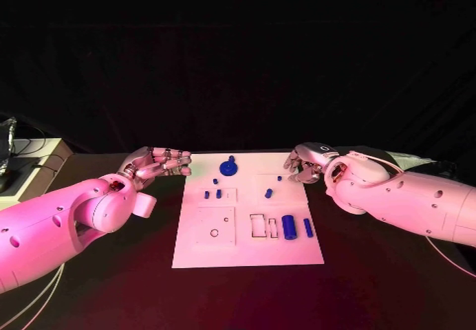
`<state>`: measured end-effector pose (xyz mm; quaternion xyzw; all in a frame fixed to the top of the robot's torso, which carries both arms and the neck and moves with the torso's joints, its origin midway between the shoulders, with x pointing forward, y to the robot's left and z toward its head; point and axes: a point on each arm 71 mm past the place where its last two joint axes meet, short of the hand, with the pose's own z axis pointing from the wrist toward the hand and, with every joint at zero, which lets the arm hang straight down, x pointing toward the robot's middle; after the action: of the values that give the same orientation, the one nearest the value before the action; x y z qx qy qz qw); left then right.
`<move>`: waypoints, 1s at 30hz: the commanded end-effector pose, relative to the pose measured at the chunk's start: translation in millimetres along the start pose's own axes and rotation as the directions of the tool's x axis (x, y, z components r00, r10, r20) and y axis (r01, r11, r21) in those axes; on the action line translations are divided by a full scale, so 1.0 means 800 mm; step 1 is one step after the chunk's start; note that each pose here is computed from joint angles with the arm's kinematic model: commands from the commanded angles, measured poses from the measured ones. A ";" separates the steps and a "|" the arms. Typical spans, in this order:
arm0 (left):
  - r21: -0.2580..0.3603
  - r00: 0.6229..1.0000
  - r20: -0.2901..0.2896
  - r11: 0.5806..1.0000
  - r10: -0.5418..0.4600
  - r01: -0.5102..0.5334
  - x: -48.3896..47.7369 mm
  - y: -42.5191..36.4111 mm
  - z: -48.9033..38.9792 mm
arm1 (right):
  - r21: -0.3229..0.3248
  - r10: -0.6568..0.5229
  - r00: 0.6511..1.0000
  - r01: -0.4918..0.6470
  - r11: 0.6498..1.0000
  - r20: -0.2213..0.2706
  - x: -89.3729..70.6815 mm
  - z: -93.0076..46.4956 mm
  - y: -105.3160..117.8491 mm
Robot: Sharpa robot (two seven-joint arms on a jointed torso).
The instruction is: Assemble the parts on the task board
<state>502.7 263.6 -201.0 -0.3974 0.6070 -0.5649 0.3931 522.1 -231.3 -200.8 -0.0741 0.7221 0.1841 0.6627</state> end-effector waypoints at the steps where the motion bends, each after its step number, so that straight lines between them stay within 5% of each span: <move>1: 0.070 0.995 -0.044 0.993 -0.090 0.093 0.010 -0.0078 -0.004 | 0.022 -0.106 0.994 0.106 0.994 -0.013 0.006 0.003 0.001; 16: 0.085 0.994 -0.070 0.993 -0.079 0.085 0.024 -0.0133 -0.010 | 0.000 -0.103 0.995 0.103 0.995 -0.018 0.029 0.019 0.019; 30: 0.069 0.997 -0.056 0.996 -0.050 0.054 0.023 -0.0125 -0.011 | 0.003 -0.094 0.995 0.094 0.996 -0.039 0.039 0.026 0.026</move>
<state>488.3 250.9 -192.0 -0.3881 0.5860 -0.6064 0.3719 531.2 -201.6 -227.3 -0.1051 0.7264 0.1514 0.6621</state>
